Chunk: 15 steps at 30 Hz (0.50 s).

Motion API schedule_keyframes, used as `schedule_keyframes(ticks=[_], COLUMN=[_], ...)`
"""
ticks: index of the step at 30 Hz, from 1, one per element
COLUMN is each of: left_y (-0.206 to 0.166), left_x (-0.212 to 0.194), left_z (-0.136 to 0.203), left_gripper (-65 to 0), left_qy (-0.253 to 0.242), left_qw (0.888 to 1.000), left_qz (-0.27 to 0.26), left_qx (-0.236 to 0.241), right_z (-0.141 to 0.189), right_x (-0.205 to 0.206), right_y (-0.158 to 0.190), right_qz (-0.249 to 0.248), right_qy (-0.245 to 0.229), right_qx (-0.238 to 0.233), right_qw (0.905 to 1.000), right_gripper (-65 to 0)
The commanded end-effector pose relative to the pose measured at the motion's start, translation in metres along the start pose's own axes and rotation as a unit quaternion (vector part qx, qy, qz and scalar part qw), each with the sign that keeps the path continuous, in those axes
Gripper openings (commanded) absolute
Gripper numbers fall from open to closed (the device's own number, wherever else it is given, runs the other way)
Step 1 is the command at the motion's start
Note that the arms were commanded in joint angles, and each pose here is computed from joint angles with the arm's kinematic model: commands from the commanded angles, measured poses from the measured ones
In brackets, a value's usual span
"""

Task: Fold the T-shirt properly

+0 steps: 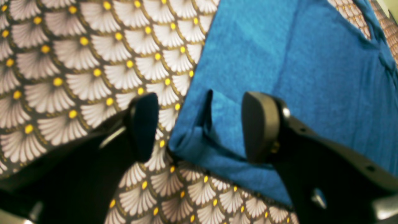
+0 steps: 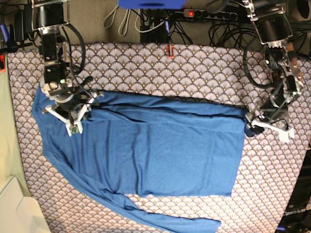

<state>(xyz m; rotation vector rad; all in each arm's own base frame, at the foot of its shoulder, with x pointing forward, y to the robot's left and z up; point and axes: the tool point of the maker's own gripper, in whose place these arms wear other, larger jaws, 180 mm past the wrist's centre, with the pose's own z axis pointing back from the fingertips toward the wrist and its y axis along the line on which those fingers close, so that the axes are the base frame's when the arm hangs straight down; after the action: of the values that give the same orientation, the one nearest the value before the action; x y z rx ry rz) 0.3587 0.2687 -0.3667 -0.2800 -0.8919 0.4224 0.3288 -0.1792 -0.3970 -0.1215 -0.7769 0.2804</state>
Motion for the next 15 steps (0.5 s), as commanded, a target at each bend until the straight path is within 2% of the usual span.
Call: schedule_keyframes(ticks=[1, 4, 9, 15], left_y=[-0.001, 0.002, 0.008, 0.012], left_x=[0.026, 0.025, 0.007, -0.019], left_z=[0.004, 0.005, 0.007, 0.004], left_gripper=[-23.2, -23.2, -23.1, -23.1], left_qy=[-0.032, -0.03, -0.014, 0.009], left_qw=[0.999, 0.999, 1.0, 1.0], left_qz=[-0.01, -0.012, -0.01, 0.005], left_qx=[-0.003, -0.001, 0.005, 0.007], right_z=[0.003, 0.003, 0.012, 0.042], right_x=[0.023, 0.024, 0.024, 0.038], right_y=[-0.01, -0.009, -0.008, 0.001], right_qz=[0.002, 0.0, 0.002, 0.013], right_qy=[-0.032, -0.033, -0.041, -0.081], right_qx=[-0.013, -0.012, -0.013, -0.011], right_qw=[0.9994, 0.9994, 0.9991, 0.9965], right_gripper=[-38.0, -34.0, -33.5, -33.5])
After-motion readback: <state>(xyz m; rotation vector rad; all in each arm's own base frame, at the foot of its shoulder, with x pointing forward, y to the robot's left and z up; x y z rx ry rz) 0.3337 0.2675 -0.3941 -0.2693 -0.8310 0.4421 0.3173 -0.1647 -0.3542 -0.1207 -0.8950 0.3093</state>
